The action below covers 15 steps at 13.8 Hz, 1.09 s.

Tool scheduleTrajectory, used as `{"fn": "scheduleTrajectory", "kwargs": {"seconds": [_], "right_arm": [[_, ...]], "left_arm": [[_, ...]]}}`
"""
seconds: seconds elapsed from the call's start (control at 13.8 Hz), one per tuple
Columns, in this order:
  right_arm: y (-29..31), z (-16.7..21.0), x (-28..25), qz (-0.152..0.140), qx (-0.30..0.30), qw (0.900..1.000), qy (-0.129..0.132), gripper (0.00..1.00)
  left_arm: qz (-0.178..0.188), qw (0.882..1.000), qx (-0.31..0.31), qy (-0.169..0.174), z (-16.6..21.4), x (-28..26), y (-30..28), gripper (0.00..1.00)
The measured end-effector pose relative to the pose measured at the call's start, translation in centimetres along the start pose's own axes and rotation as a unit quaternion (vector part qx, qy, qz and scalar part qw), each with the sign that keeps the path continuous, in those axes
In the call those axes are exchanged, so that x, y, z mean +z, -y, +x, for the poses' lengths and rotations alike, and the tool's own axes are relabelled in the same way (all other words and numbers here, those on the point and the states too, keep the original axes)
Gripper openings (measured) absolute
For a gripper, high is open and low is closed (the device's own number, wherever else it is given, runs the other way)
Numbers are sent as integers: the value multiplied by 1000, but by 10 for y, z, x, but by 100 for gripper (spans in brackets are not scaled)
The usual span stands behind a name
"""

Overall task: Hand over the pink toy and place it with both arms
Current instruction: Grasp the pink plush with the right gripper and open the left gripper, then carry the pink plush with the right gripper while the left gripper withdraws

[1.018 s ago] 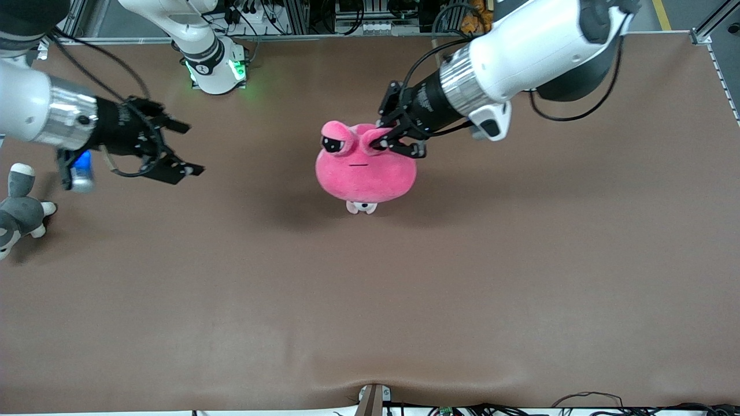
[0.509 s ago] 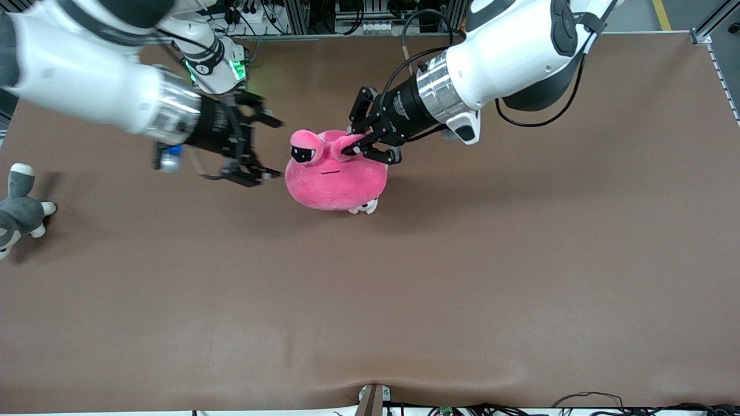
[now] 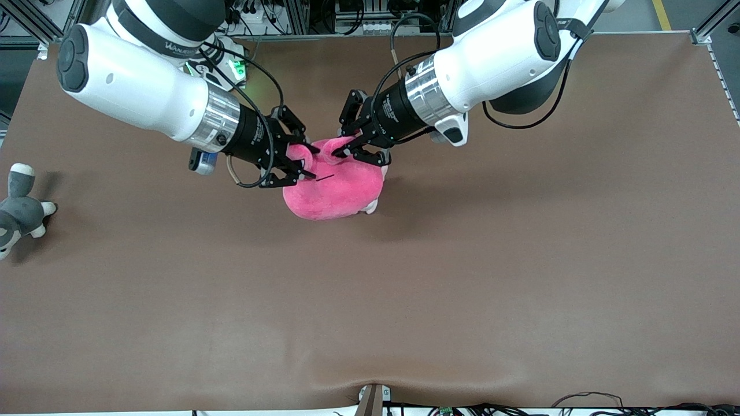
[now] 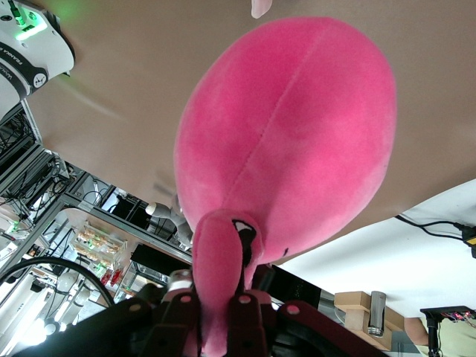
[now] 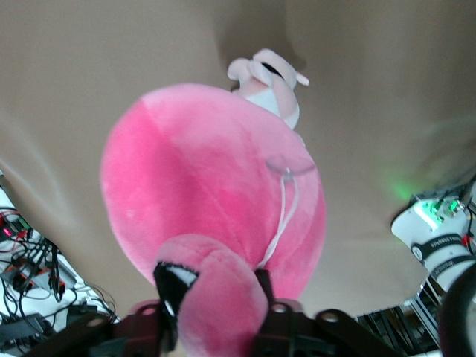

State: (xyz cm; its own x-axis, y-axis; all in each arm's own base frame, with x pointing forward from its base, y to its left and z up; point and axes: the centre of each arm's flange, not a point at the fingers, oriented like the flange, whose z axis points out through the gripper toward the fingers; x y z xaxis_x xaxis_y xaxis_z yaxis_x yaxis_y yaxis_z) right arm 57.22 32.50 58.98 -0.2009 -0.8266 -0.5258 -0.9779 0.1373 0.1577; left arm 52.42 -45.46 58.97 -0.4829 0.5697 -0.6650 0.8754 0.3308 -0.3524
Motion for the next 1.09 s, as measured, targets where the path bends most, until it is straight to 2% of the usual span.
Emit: {"fn": "scheduleTrajectory", "kwargs": {"seconds": [0.15,0.22,0.36,0.51,0.65,0.8,0.95,1.09], "right_arm": [[0,1,0,3,-2,1000,-8,24],[0,1,0,4,-3,1000,-10,21],[5,8,-2,10,0,1000,-21,15],[26,38,-20,22,22,999,-43,12],[59,88,-57,40,54,997,-43,12],[85,145,-91,43,35,997,-50,12],[107,225,-112,4,-23,998,-64,12],[135,326,-116,-29,-82,995,-53,12]], "left_arm": [[1,1000,-1,0,0,2,-1,12],[1,1000,-1,0,0,2,-1,17],[1,1000,0,2,-1,1,0,35],[0,1000,2,6,-4,-2,1,58],[-1,1000,4,9,-7,-5,2,79],[-11,1000,14,5,-8,-10,1,99],[-33,998,48,-29,-8,-17,5,100],[-63,992,86,-73,-6,-27,12,100]]}}
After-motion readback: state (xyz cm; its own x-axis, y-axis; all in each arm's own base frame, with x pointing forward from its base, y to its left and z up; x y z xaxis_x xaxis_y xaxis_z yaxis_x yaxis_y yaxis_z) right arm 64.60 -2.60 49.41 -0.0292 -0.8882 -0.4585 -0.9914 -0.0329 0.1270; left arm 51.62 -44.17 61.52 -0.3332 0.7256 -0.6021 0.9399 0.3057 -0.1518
